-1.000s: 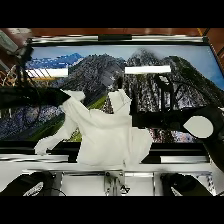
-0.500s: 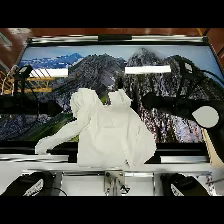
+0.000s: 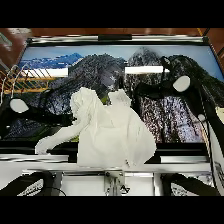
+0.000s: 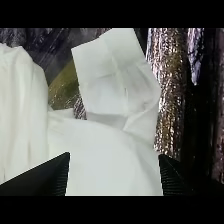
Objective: Fold the shirts.
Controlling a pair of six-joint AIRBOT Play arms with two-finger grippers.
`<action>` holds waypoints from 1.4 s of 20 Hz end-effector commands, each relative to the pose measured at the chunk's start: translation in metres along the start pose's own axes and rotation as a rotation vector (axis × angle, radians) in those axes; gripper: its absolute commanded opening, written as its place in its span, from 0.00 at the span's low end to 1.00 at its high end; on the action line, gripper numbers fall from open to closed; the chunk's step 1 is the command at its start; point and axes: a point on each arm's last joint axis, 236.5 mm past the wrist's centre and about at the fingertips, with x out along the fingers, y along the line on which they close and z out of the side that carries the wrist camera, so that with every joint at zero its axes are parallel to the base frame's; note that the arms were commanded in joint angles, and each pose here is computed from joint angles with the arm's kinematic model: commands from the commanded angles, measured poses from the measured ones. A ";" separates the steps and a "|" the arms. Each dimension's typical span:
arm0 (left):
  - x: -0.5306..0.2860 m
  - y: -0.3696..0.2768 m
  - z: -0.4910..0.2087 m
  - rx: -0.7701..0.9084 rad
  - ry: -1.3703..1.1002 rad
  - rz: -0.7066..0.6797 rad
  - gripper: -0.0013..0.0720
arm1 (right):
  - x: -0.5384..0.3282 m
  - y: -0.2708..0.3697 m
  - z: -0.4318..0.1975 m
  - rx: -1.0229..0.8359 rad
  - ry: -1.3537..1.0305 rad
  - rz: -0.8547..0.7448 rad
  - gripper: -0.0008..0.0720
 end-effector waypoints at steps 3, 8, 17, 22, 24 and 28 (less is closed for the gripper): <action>0.073 -0.018 0.005 0.011 0.044 -0.022 1.00 | 0.051 -0.018 0.013 -0.014 0.199 0.018 0.94; 0.084 -0.008 0.023 -0.101 -0.015 0.006 0.32 | 0.090 -0.039 -0.010 0.049 0.330 0.001 0.94; 0.009 0.008 0.048 0.127 -0.067 0.189 0.09 | 0.136 -0.036 -0.047 0.074 0.435 0.007 0.94; -0.028 -0.007 0.057 0.162 -0.176 0.188 0.09 | 0.154 -0.018 -0.028 0.142 0.338 0.073 0.26; -0.045 -0.014 0.070 0.177 -0.249 0.190 0.09 | 0.151 -0.015 -0.009 0.155 0.271 0.090 0.09; -0.116 -0.023 0.123 0.179 -0.447 0.203 0.09 | 0.100 -0.002 0.054 0.023 0.113 0.070 0.09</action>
